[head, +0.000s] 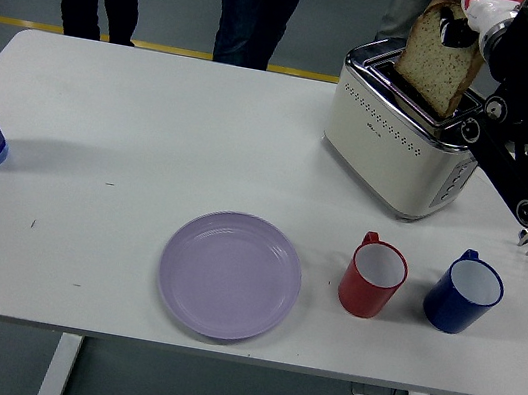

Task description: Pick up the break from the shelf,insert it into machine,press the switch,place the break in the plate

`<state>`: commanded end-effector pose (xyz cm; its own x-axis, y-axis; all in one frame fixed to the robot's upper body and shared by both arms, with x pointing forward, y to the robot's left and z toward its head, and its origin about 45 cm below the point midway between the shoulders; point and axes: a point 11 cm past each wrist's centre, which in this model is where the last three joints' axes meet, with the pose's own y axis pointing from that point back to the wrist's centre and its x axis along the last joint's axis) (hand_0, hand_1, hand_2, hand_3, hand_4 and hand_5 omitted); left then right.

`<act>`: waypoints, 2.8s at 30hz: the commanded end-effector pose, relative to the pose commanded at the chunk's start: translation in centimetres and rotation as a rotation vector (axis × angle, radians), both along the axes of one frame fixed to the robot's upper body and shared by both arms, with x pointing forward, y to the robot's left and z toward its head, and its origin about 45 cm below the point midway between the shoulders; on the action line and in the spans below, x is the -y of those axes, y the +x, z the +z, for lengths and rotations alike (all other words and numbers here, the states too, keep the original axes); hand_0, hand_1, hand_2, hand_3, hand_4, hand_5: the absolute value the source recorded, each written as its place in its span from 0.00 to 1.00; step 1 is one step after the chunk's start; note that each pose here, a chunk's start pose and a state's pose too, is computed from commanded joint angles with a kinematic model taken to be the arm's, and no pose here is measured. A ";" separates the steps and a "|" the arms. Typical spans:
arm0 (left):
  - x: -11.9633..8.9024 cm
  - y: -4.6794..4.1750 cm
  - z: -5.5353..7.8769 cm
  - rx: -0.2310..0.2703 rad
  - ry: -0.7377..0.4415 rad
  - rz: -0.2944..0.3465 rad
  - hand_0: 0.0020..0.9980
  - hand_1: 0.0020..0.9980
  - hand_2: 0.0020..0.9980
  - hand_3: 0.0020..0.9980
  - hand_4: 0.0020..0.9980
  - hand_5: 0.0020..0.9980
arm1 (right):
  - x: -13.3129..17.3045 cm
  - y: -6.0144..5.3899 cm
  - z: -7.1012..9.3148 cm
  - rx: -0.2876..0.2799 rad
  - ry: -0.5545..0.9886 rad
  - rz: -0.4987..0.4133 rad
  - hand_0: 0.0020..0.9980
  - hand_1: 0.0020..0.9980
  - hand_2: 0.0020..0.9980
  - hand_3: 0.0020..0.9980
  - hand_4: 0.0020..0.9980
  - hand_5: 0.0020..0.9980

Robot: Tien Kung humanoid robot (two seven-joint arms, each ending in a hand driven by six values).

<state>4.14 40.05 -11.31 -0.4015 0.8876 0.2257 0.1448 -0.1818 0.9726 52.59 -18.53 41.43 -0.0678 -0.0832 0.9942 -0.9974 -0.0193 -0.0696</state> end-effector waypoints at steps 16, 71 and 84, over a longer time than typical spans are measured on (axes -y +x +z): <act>0.0 0.12 0.0 0.001 0.000 -0.002 0.39 0.51 0.67 0.80 0.68 1.00 | 0.0 0.3 -0.8 -0.014 -0.022 -0.009 0.11 0.25 0.45 0.49 0.47 0.00; 0.0 -0.55 -0.1 -0.012 -0.002 0.003 0.39 0.51 0.67 0.80 0.68 1.00 | 1.6 -0.6 -0.4 -0.004 0.061 0.022 0.61 0.63 0.75 0.83 0.68 0.26; 0.3 -1.07 -0.2 -0.014 -0.007 0.018 0.39 0.51 0.67 0.80 0.68 1.00 | 6.5 -2.5 0.1 0.027 0.375 0.028 0.63 0.64 0.74 0.82 0.64 0.33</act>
